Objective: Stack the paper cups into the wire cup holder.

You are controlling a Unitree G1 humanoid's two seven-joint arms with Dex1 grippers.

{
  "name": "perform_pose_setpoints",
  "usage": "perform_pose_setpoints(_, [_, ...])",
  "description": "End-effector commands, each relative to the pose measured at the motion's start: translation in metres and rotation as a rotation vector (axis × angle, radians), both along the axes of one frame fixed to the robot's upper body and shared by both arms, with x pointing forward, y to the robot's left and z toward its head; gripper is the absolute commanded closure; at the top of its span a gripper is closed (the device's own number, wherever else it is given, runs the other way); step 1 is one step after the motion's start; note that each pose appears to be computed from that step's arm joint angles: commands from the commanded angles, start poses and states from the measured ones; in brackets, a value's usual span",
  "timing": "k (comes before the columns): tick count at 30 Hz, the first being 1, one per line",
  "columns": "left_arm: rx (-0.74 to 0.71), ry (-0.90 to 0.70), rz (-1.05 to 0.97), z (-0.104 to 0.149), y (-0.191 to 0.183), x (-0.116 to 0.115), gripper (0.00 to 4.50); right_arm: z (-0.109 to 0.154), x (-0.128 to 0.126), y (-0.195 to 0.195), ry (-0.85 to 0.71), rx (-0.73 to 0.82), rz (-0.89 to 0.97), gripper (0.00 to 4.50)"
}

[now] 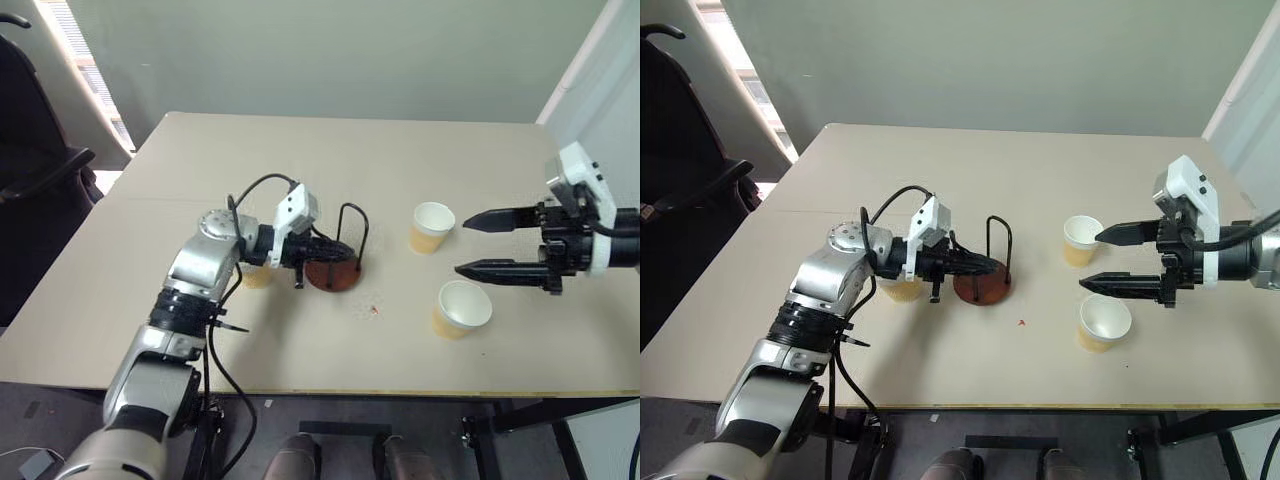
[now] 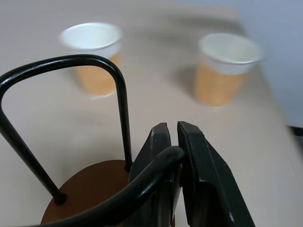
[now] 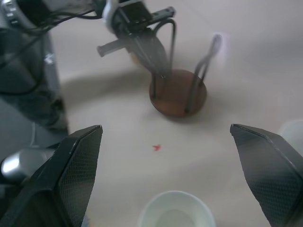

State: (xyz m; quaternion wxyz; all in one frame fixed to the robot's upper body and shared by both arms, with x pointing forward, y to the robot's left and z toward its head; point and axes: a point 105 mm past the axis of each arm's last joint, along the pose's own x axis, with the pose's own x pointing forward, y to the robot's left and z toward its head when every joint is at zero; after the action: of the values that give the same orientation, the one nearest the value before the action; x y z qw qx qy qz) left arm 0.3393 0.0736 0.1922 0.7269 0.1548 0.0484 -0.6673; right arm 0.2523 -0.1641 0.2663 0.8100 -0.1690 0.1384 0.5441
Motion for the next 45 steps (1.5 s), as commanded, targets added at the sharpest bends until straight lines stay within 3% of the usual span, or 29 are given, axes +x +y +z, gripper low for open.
perform_pose_setpoints(1, [-0.007,-0.041,-0.077,0.009,-0.008,-0.01,4.48,0.014,-0.009,0.005,-0.049,-0.002,0.034,0.0])
perform_pose_setpoints(12, [-0.062,-0.02,-0.184,-0.006,-0.052,-0.017,4.48,0.015,-0.012,0.008,-0.052,0.007,0.027,0.0])
perform_pose_setpoints(19, [0.048,-0.029,-0.244,-0.032,-0.05,-0.021,4.48,0.013,-0.012,0.01,-0.051,0.004,0.026,0.0])
perform_pose_setpoints(23, [0.116,-0.018,-0.281,-0.045,-0.039,-0.026,3.32,0.012,-0.012,0.011,-0.044,0.002,0.031,0.0])
perform_pose_setpoints(32, [0.162,-0.088,-0.229,-0.043,-0.025,-0.019,0.11,0.01,-0.004,0.01,-0.056,-0.017,0.027,0.0])
perform_pose_setpoints(39, [0.186,-0.191,-0.206,-0.015,-0.006,-0.017,0.03,0.011,0.018,0.006,-0.104,-0.052,0.006,0.0])
perform_pose_setpoints(45, [0.205,-0.268,-0.148,0.008,0.013,-0.013,0.03,0.005,0.054,0.002,-0.138,-0.108,-0.026,0.0])
